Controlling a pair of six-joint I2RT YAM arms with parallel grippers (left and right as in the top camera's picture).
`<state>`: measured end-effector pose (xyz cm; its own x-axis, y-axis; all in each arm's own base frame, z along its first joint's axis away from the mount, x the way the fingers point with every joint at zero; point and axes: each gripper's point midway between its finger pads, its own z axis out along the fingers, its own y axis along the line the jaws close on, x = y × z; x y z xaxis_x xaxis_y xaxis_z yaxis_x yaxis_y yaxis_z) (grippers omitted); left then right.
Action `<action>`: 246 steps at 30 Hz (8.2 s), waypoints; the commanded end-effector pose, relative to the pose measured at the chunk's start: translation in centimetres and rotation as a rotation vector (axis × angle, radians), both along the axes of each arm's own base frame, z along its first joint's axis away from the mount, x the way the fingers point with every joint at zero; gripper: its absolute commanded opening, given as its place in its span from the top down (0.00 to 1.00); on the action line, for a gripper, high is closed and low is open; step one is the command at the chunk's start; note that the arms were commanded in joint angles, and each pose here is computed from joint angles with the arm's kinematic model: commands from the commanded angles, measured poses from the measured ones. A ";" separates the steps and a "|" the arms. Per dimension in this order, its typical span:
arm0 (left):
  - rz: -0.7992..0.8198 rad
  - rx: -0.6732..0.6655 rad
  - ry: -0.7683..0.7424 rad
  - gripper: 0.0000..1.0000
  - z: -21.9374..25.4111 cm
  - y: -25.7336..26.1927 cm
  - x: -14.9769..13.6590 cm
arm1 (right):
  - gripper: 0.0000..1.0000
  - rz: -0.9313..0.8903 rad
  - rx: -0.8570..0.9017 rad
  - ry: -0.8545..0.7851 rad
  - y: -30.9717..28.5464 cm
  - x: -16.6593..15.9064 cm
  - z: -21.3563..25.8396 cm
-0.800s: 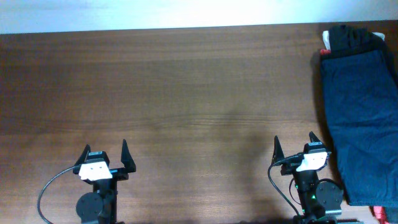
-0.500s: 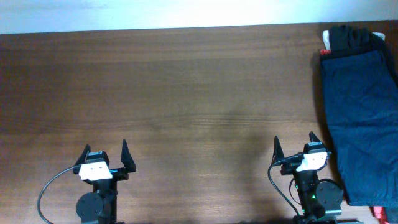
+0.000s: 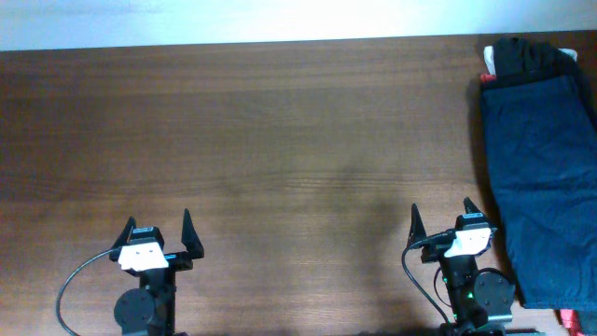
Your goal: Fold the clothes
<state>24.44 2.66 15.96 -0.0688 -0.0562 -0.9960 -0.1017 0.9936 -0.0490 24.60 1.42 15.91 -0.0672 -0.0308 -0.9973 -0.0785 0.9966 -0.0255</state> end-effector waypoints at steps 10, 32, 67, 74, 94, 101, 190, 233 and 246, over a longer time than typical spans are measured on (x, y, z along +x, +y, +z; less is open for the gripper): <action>0.004 -0.007 0.009 0.01 -0.4 0.1 0.0 | 0.01 0.022 0.002 0.008 0.4 0.0 -0.3; 0.004 -0.007 0.009 0.01 -0.4 0.1 0.0 | 0.01 0.022 0.001 0.008 0.4 0.0 -0.3; 0.004 -0.007 0.008 0.01 -0.4 0.1 0.0 | 0.01 -0.281 -0.044 0.361 -4.5 14.4 16.8; 0.004 -0.007 0.009 0.01 -0.4 0.1 0.0 | 0.01 -0.502 -0.431 0.698 -10.1 22.4 9.5; 0.004 -0.007 0.009 0.01 -0.4 0.1 0.0 | 0.19 -0.521 -0.412 1.106 -20.7 24.0 -13.2; 0.004 -0.007 0.009 0.01 -0.4 0.1 0.0 | 0.96 -0.506 -0.406 1.116 -20.4 23.8 -13.4; 0.004 -0.007 0.009 0.01 -0.4 0.1 0.0 | 0.31 -0.138 0.142 1.481 4.4 11.5 -15.7; -0.002 -0.011 0.007 0.01 -0.4 0.0 0.0 | 0.01 -0.719 0.106 1.133 -17.3 18.1 -0.5; -0.640 -0.241 -0.062 0.01 11.4 -10.8 -3.9 | 0.01 -0.719 0.106 1.133 -17.3 18.1 -0.5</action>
